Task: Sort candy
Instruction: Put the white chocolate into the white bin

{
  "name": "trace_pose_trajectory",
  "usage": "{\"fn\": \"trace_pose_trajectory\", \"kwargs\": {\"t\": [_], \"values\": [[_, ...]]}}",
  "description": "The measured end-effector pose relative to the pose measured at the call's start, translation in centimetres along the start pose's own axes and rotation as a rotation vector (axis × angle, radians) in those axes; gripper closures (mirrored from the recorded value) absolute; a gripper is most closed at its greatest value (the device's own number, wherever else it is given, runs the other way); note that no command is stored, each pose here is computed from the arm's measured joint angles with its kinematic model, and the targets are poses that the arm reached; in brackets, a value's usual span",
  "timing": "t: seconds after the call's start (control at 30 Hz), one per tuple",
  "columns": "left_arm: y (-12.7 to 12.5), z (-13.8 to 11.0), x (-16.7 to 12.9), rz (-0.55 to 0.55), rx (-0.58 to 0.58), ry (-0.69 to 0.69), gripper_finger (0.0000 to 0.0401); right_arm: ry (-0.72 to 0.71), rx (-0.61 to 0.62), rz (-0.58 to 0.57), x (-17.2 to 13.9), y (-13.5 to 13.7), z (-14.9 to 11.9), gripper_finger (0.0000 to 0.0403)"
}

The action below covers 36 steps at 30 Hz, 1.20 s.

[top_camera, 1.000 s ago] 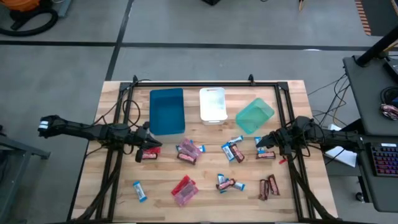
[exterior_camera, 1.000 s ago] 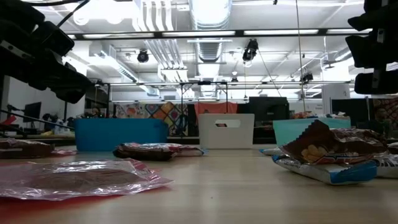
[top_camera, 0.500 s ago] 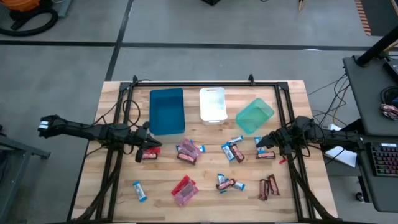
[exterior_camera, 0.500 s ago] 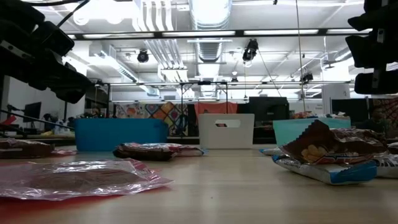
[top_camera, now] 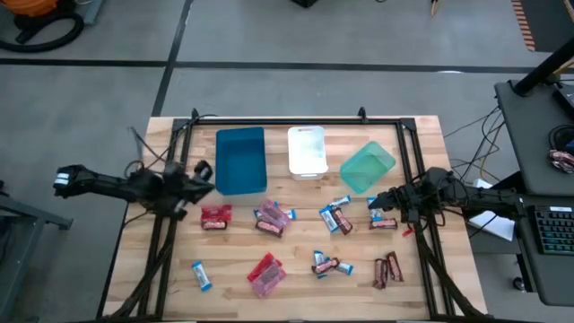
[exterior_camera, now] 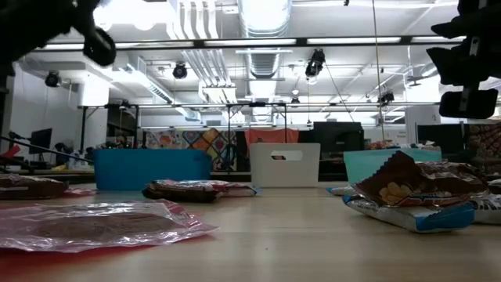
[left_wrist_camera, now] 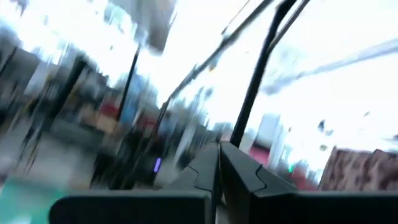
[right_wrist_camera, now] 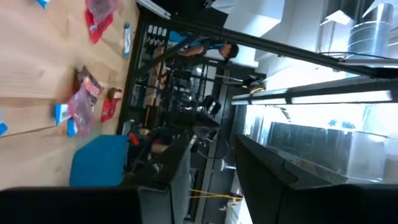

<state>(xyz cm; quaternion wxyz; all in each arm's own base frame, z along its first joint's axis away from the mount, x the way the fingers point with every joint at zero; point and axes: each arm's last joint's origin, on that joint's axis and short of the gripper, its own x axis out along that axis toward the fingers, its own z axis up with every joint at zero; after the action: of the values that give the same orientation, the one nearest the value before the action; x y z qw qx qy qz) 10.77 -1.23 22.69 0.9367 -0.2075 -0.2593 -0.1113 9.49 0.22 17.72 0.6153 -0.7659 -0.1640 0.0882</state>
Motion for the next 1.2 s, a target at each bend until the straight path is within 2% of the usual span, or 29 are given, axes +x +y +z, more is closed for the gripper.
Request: {"fn": "trace_pose_trajectory", "kwargs": {"t": [0.1, 0.23, 0.4, 0.47, 0.6, 1.2], "values": [[-0.3, 0.8, -0.1, -0.032, 0.046, -0.08, 0.0401, 0.002, -0.005, -0.01, 0.0, -0.1, 0.0, 0.0284], [-0.4, 1.0, -0.1, -0.036, 0.072, -0.099, 0.0401, 0.024, -0.006, -0.032, 0.0, -0.4, -0.1, 0.0284], [-0.2, 0.9, -0.1, 0.048, 0.241, -0.112, 0.0401, 0.133, 0.097, -0.223, 0.0, -2.4, -0.8, 0.0284], [0.0, 0.8, 0.0, 0.075, 0.3, -0.105, 0.0401, 0.161, 0.142, -0.262, 0.1, -2.7, -1.0, 0.0284], [0.0, 0.7, 0.0, 0.086, 0.359, -0.096, 0.0401, 0.146, 0.164, -0.211, 0.5, -2.2, -1.1, 0.0284], [0.0, 0.8, 0.0, 0.083, 0.367, -0.111, 0.0401, 0.156, 0.189, -0.158, 1.0, -1.7, -1.3, 0.0284]]}}
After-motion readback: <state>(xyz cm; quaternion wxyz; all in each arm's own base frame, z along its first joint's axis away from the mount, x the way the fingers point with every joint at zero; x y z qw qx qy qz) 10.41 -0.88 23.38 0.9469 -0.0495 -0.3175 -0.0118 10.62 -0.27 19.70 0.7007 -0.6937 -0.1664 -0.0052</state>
